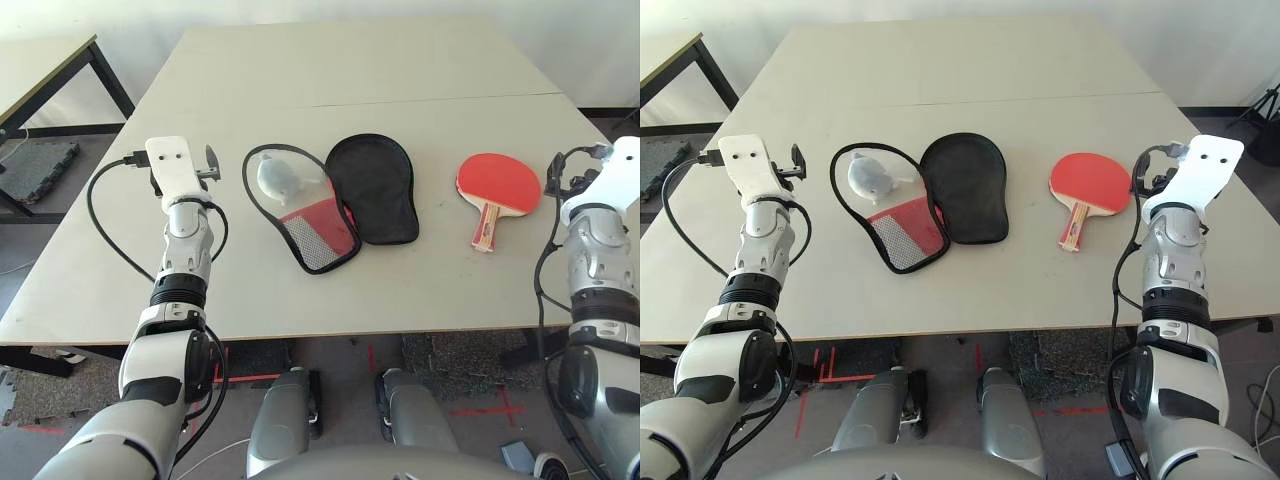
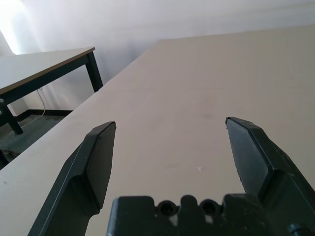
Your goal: Store the ping-pong paddle in its case and zip it.
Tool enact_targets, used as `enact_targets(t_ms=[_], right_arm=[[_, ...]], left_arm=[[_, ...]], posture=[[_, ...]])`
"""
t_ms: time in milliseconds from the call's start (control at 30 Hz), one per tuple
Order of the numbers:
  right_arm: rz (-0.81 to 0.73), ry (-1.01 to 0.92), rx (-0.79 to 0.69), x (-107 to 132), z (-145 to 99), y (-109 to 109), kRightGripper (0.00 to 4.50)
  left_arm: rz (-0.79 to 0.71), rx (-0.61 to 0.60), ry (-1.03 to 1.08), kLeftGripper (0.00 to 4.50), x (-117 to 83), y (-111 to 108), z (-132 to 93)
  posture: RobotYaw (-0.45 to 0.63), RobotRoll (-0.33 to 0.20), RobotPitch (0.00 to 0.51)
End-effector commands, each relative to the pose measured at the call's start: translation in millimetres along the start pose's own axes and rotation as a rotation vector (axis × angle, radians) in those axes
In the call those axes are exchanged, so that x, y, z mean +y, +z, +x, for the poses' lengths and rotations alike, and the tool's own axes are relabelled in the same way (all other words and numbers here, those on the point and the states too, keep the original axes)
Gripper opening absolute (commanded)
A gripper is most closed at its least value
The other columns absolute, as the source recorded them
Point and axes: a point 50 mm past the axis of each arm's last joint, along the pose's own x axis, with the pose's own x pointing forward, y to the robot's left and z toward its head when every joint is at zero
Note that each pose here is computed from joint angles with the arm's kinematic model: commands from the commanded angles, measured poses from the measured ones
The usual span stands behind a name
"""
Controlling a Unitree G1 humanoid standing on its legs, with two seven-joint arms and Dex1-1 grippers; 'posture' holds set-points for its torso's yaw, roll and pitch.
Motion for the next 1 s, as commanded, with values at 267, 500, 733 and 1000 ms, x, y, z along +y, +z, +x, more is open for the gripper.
enact_targets(t_ms=[267, 500, 733, 1000], right_arm=[[0.034, 0.007, 0.053, 13.3, 2.3, 16.2, 4.49], [0.063, -0.050, 0.281, 25.8, -6.6, 33.1, 4.49], [-0.006, -0.032, 0.530, 48.6, -28.8, 46.5, 4.49], [0.070, 0.075, 0.741, 80.5, -49.2, 48.2, 4.49]], left_arm=[[0.014, -0.040, -0.128, 4.50, 0.7, 17.9, 1.8], [0.019, -0.085, -0.331, 4.50, 1.9, 48.8, 7.5], [0.032, -0.119, -0.762, 4.50, -20.5, 69.4, -3.1], [0.013, -0.064, -1.046, 4.50, -33.0, 74.9, -16.3]], posture=[[0.05, 0.000, 0.092], [0.01, 0.000, 0.110], [0.00, 0.000, 0.135], [0.02, 0.000, 0.138]])
